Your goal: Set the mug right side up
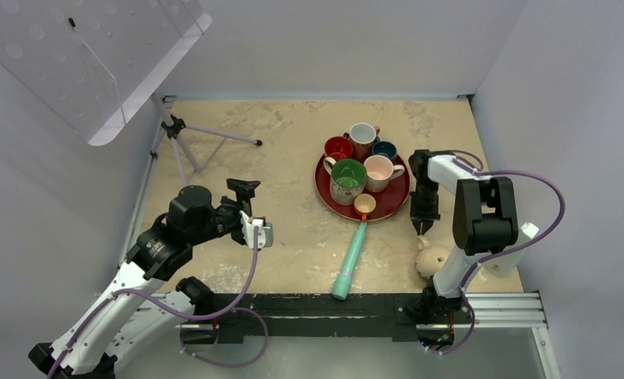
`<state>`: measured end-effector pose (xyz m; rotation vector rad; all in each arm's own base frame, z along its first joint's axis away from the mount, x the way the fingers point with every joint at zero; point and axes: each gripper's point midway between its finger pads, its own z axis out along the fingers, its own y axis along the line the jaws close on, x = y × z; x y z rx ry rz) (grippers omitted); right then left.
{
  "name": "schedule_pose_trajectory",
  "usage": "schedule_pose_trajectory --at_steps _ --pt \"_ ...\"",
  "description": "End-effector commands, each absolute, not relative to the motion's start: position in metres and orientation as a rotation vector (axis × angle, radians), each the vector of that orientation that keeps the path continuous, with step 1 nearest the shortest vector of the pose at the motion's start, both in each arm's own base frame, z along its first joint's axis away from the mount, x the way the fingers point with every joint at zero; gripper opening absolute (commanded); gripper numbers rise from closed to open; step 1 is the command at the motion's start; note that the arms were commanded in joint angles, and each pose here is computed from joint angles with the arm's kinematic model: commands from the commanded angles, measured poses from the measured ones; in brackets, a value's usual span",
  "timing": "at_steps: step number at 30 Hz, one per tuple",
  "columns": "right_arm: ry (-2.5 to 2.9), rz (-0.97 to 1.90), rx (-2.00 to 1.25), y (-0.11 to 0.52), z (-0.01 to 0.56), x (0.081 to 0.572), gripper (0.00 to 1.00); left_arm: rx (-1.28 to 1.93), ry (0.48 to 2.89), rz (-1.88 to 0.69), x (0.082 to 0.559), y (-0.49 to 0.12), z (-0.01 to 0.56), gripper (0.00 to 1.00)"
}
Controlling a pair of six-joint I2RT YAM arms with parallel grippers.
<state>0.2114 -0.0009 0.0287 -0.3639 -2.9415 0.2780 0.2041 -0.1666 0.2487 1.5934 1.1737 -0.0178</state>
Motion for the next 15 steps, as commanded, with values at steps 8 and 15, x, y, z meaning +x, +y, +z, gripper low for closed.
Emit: schedule_pose_trajectory --at_steps 8,15 --pt "-3.029 0.258 -0.316 0.004 0.062 0.229 0.62 1.583 1.148 0.000 0.208 -0.168 0.255 1.00" --pt "-3.309 -0.041 -0.241 0.033 0.110 0.287 0.89 1.586 1.131 -0.001 0.208 -0.169 0.257 1.00"
